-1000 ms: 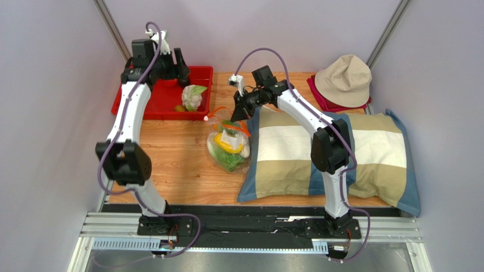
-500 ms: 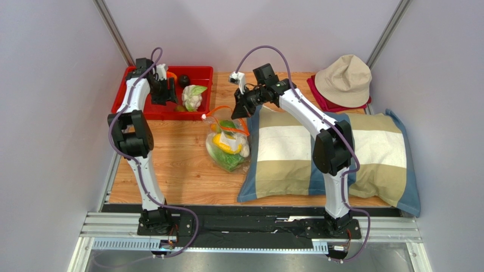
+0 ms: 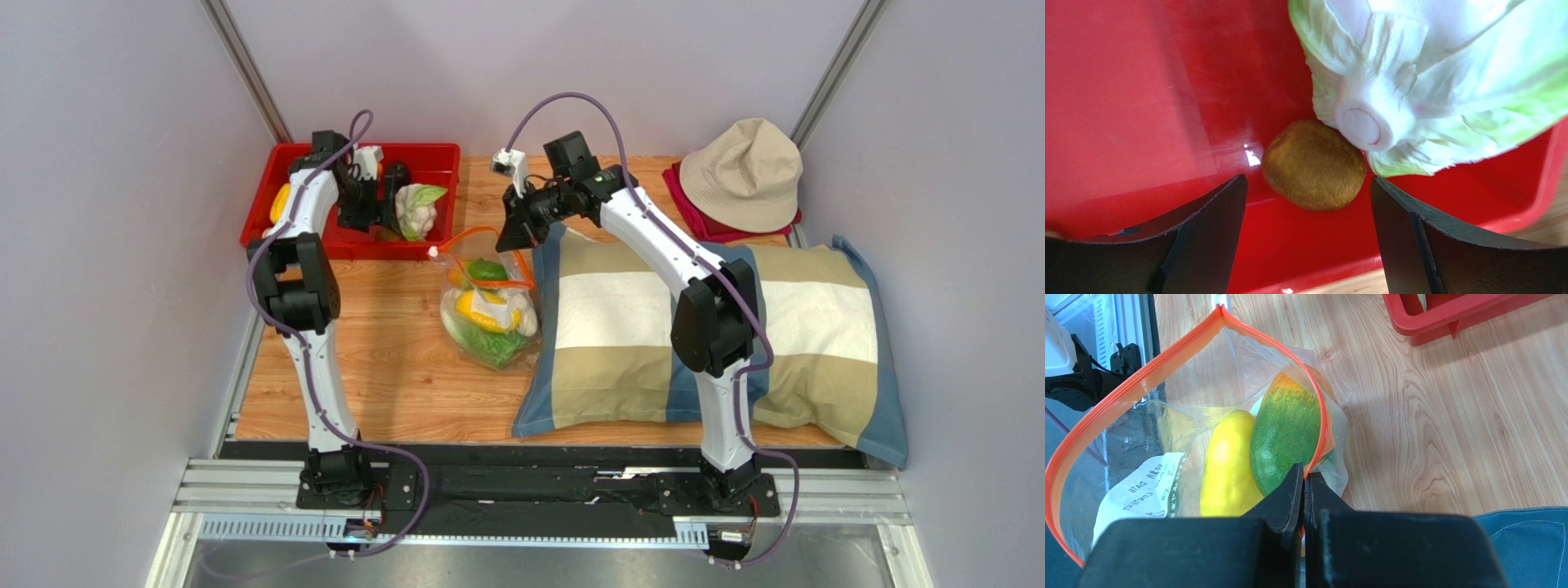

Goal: Place the food in the zip-top bag and seal the zipper
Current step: Pick up the fake fruit from the bin, then place the fake fruit in the zipper food storage bag.

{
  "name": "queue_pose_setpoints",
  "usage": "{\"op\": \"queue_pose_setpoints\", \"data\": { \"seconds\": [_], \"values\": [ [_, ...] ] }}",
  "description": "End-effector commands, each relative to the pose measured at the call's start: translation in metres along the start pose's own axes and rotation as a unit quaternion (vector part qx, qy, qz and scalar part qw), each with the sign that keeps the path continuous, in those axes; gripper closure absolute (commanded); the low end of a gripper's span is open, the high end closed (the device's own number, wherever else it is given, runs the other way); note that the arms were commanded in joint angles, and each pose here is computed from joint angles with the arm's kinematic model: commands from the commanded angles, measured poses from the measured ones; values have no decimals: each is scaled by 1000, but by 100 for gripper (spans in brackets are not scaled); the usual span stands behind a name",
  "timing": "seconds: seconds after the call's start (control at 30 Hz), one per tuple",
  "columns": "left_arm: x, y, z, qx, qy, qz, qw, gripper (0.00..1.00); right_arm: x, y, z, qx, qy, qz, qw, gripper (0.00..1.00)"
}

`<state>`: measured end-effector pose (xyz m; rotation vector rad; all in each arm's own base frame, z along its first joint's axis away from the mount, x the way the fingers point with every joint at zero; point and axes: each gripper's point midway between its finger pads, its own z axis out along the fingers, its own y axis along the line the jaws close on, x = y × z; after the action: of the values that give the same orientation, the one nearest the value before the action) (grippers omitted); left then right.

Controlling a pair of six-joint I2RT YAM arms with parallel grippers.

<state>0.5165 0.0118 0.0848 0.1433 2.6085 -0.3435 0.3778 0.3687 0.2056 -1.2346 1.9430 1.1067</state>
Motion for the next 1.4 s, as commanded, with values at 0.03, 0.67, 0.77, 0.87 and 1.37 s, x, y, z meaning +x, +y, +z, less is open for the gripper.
{"op": "queue_pose_setpoints", "data": {
  "seconds": [0.03, 0.67, 0.77, 0.87, 1.37],
  "values": [
    [6, -4, 13, -9, 17, 39, 999, 18, -20, 4, -2, -5, -17, -28, 999, 100],
    [-36, 19, -49, -68, -61, 37, 995, 64, -28, 9, -2, -11, -27, -24, 999, 100],
    [-59, 8, -87, -65, -109, 46, 991, 65, -34, 14, -5, -13, -33, -25, 999, 100],
    [-76, -20, -128, -34, -156, 55, 986, 65, -39, 22, -6, -19, -38, -23, 999, 100],
    [6, -234, -263, 277, -188, 89, 938, 63, -49, 62, -23, -48, -43, -15, 998, 100]
  ]
}}
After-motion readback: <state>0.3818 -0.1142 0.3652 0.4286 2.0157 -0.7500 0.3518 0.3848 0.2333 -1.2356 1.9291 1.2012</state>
